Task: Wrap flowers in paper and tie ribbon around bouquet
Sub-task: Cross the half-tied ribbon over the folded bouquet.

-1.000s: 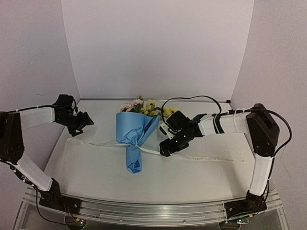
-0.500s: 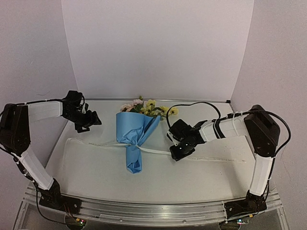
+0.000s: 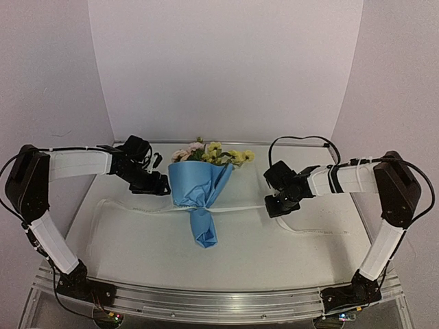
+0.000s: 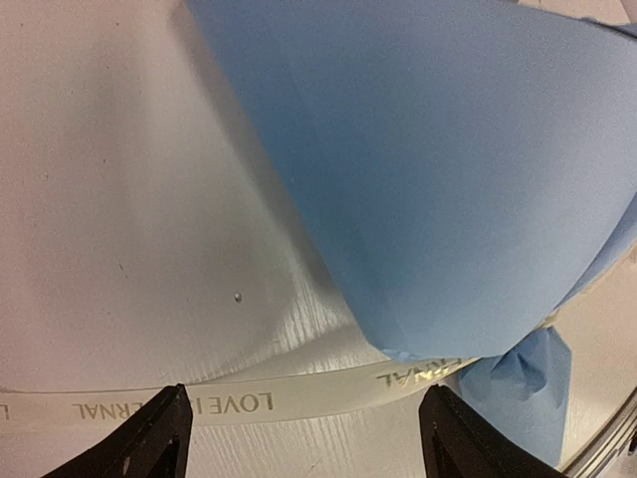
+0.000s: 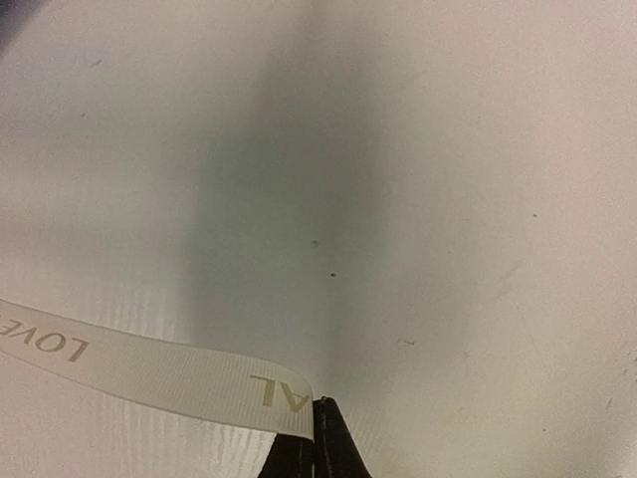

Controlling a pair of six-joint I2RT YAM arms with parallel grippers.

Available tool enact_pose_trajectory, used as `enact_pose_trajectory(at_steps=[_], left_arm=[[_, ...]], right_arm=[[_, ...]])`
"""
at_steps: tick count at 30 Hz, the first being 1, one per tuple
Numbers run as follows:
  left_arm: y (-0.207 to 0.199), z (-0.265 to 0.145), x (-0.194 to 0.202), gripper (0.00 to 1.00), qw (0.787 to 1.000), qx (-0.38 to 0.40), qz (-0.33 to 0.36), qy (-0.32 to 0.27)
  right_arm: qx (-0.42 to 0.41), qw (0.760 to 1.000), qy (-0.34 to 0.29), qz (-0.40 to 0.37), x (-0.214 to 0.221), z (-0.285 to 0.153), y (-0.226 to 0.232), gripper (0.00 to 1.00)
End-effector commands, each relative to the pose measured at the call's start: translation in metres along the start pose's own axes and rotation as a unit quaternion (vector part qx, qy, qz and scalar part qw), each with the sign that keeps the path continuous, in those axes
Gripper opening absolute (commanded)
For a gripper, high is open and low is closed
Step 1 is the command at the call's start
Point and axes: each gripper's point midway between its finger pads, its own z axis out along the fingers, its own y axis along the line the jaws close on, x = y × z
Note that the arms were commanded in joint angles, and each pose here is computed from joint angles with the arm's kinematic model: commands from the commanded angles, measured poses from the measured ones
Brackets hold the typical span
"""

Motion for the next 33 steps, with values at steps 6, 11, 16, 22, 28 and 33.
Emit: enact_pose_trajectory(at_steps=[6,11,16,22,28,33], left_arm=[[-0.033,0.018,0.025,0.79,0.987,0.005,0.159,-0.012],[-0.038,0.034,0.038,0.78,0.982,0.006,0.189,0.013],[-0.049,0.052,0.05,0.77,0.972,0.022,0.228,0.048],[-0.064,0.062,0.049,0.77,0.971,0.043,0.232,0.04],[-0.053,0.075,0.036,0.52,0.975,0.003,0.221,0.02],[-0.049,0.075,0.03,0.15,0.979,-0.012,0.203,0.008]], right_arm=[[0.04,0.995,-0.014,0.085,-0.008,-0.016,-0.051,0.0],[0.036,0.995,-0.011,0.098,-0.008,-0.017,-0.057,0.01],[0.028,0.995,-0.009,0.096,-0.009,-0.015,-0.053,0.06],[0.016,0.995,-0.005,0.099,-0.011,-0.013,-0.048,0.07],[0.009,0.995,-0.007,0.1,-0.014,-0.013,-0.045,0.1],[-0.015,0.995,-0.005,0.101,-0.017,-0.014,-0.036,0.11]])
